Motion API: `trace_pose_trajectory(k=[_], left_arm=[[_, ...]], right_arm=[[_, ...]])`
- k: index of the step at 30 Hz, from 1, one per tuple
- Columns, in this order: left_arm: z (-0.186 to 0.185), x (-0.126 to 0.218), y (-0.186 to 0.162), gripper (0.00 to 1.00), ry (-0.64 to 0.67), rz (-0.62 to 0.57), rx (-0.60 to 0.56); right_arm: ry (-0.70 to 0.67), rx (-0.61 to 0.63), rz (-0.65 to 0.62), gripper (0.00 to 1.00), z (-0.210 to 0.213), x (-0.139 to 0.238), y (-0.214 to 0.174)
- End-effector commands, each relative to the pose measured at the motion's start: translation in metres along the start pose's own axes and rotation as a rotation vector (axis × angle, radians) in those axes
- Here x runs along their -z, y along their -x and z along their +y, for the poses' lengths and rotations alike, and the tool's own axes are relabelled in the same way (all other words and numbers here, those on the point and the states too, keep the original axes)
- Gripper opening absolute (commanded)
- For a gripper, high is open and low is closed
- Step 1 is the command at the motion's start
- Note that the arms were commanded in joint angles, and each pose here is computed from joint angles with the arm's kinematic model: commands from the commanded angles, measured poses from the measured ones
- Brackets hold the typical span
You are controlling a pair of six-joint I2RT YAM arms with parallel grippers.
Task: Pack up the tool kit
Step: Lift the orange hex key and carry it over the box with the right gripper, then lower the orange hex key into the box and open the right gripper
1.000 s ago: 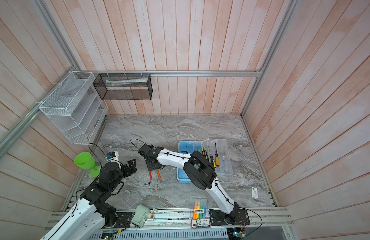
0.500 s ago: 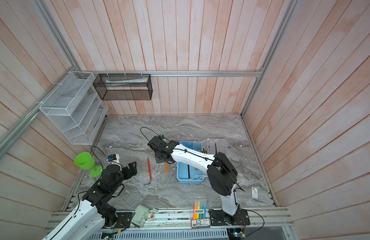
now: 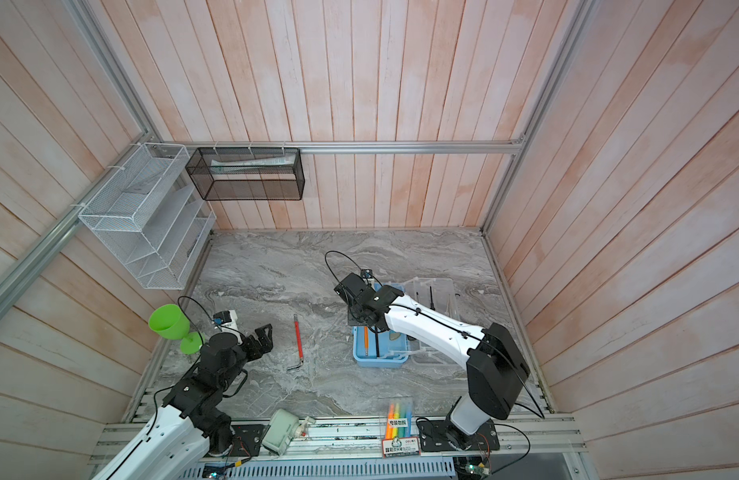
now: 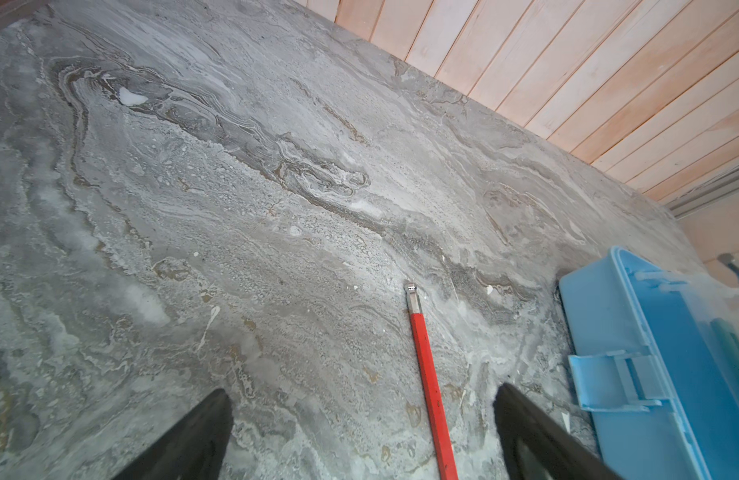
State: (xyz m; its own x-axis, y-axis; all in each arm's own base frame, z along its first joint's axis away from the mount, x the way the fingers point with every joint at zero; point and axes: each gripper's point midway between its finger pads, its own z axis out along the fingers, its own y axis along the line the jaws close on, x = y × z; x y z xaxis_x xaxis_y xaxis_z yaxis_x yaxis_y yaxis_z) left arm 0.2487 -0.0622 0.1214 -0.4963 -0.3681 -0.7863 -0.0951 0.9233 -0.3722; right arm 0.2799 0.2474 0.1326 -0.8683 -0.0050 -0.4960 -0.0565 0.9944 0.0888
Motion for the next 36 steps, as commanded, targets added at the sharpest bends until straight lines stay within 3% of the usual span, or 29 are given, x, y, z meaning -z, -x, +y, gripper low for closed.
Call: trace_pose_trajectory(k=[1, 13, 27, 36], left_arm=[[0.001, -0.001, -0.001, 1.00, -0.004, -0.008, 0.000], [0.001, -0.003, -0.002, 1.00, -0.005, -0.008, -0.001], [-0.004, -0.004, -0.002, 1.00, -0.035, -0.011, -0.012], [-0.010, -0.005, -0.004, 1.00, -0.064, 0.000, -0.028]], right_arm=[[-0.012, -0.058, -0.033, 0.00, -0.012, -0.004, 0.001], [0.003, -0.056, 0.047, 0.00, -0.017, -0.050, -0.002], [0.015, -0.014, 0.060, 0.00, -0.012, -0.073, 0.000], [0.013, 0.050, 0.096, 0.14, -0.007, -0.087, -0.005]])
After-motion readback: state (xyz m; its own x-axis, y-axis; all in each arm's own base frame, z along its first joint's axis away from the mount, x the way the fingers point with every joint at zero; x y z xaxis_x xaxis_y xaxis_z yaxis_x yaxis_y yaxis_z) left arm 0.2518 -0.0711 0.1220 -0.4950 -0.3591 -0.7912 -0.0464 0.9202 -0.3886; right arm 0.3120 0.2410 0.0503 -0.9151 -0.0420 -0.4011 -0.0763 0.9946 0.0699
